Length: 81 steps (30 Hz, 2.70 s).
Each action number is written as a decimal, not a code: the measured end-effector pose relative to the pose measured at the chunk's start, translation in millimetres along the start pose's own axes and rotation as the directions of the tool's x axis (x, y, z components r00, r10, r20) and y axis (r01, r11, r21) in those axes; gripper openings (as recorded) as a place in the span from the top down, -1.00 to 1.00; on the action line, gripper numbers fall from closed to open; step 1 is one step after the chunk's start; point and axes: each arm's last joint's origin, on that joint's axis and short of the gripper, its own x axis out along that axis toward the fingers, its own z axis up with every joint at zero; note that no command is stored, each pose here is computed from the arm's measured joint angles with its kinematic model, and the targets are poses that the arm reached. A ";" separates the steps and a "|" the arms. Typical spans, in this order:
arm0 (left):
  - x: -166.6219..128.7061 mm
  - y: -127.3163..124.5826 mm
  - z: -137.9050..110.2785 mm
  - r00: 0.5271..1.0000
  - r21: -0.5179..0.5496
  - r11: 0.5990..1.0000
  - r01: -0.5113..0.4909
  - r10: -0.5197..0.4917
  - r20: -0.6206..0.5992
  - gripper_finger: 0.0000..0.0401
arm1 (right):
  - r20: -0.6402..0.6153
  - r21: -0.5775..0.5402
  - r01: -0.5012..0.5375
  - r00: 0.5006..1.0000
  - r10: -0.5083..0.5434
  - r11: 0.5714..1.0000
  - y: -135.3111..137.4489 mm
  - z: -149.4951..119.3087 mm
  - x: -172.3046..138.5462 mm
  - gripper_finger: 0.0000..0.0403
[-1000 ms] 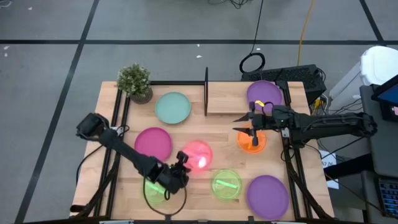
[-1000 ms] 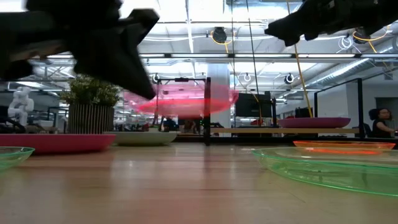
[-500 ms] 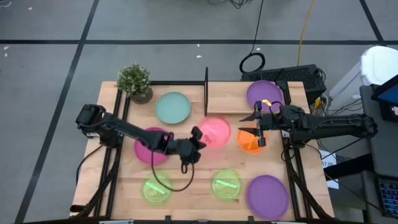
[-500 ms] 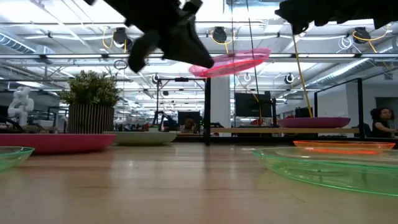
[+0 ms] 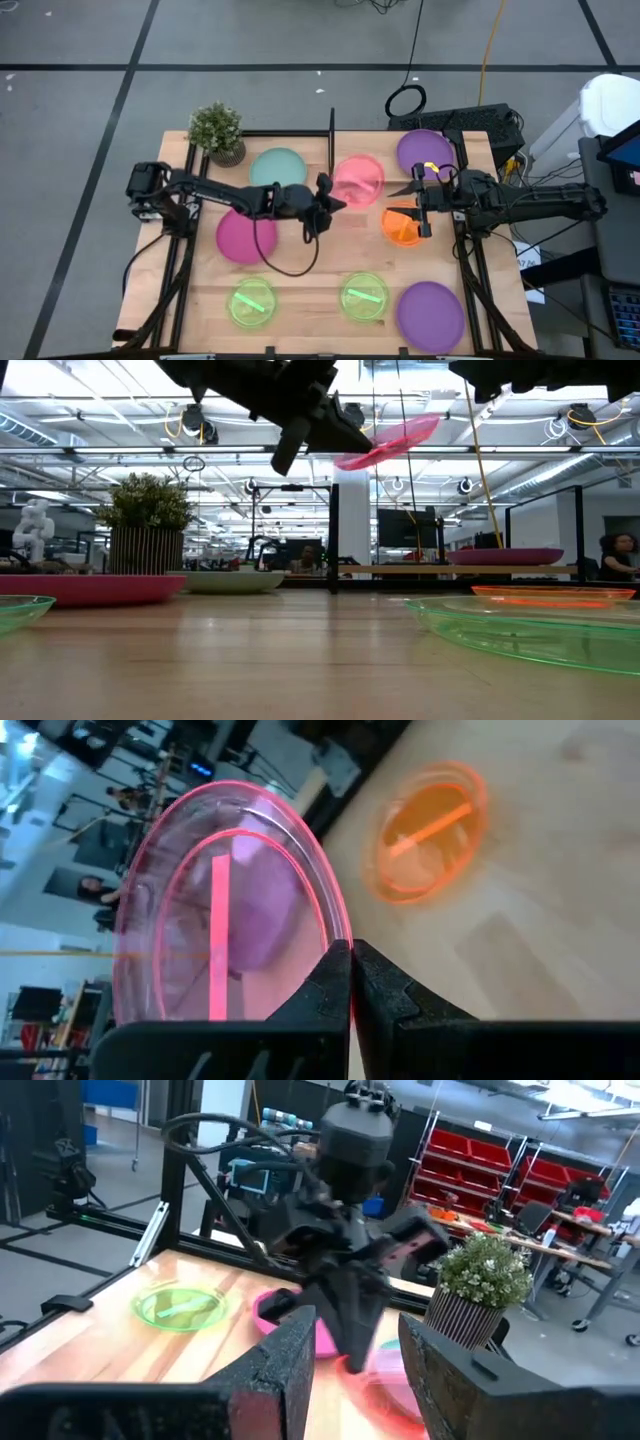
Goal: Place and stack plates onto a shelf
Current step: Put the small pink plate on the shelf
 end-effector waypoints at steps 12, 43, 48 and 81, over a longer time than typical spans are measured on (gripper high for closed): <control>48.1 26.0 -15.6 0.998 -0.028 0.998 -0.057 0.057 0.001 0.99 | 0.077 -0.049 0.023 0.997 -0.019 0.999 -1.9 7.4 -0.2 0.35; 139.3 17.5 -68.4 0.969 -0.286 0.955 -0.085 0.013 -0.247 0.99 | 0.093 -0.088 0.032 0.995 -0.024 0.996 -2.0 10.0 -5.2 0.35; 142.9 14.1 -74.6 0.965 -0.294 0.952 -0.089 0.009 -0.262 0.96 | 0.094 -0.088 0.033 0.995 -0.025 0.996 -2.1 10.1 -5.3 0.35; 141.9 20.5 -101.0 0.942 -0.483 0.866 -0.133 -0.040 -0.332 0.93 | 0.090 -0.087 0.031 0.996 -0.023 0.996 -2.0 9.8 -5.2 0.35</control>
